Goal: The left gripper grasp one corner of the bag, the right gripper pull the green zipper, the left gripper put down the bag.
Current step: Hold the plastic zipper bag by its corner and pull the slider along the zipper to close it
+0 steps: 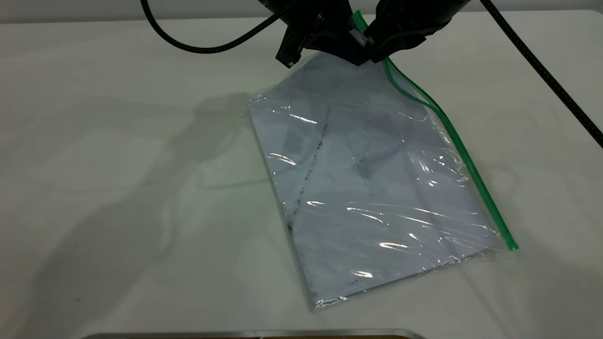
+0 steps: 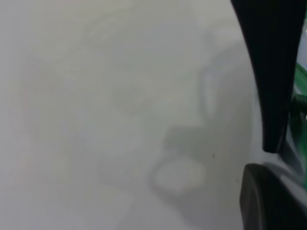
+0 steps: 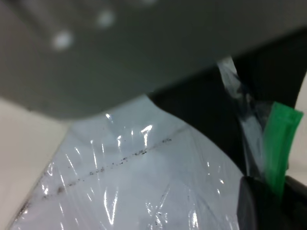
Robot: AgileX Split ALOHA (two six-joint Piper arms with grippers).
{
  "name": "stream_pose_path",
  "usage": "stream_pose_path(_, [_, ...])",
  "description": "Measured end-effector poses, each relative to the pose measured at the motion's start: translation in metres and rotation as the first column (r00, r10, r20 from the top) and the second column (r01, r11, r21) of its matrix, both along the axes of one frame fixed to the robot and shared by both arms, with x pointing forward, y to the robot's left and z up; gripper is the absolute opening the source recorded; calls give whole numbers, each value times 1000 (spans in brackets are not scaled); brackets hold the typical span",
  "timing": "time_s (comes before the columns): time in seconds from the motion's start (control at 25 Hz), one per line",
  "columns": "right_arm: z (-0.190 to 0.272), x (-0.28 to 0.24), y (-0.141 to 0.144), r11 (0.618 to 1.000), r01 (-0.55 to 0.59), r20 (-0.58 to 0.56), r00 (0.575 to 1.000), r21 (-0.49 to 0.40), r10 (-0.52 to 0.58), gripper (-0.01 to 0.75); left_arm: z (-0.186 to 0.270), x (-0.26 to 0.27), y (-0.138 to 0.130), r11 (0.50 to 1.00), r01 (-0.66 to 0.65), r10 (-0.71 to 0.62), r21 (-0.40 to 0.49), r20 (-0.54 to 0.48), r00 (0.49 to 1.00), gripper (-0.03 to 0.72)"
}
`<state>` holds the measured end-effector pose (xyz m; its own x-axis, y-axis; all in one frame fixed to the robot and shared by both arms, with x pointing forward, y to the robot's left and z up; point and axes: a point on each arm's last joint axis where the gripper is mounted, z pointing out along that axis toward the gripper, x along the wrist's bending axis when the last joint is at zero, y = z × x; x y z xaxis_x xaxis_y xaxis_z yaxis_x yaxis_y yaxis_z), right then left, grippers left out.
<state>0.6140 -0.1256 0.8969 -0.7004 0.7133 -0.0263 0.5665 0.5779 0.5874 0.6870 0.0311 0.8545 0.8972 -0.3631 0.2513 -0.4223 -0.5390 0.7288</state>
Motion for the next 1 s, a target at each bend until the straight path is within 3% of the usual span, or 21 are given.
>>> stream_pose_path(0.32, [0,5,-14,1000,29,-32,999,13,-28,30,1,0,0,1000,-8,8,-12,-5,1000,53])
stream_pose_path(1.0, [-5,3,-53,995,81,-245,967,50,-66,30,9,12,20,993,-87,80,-83,-94,992,53])
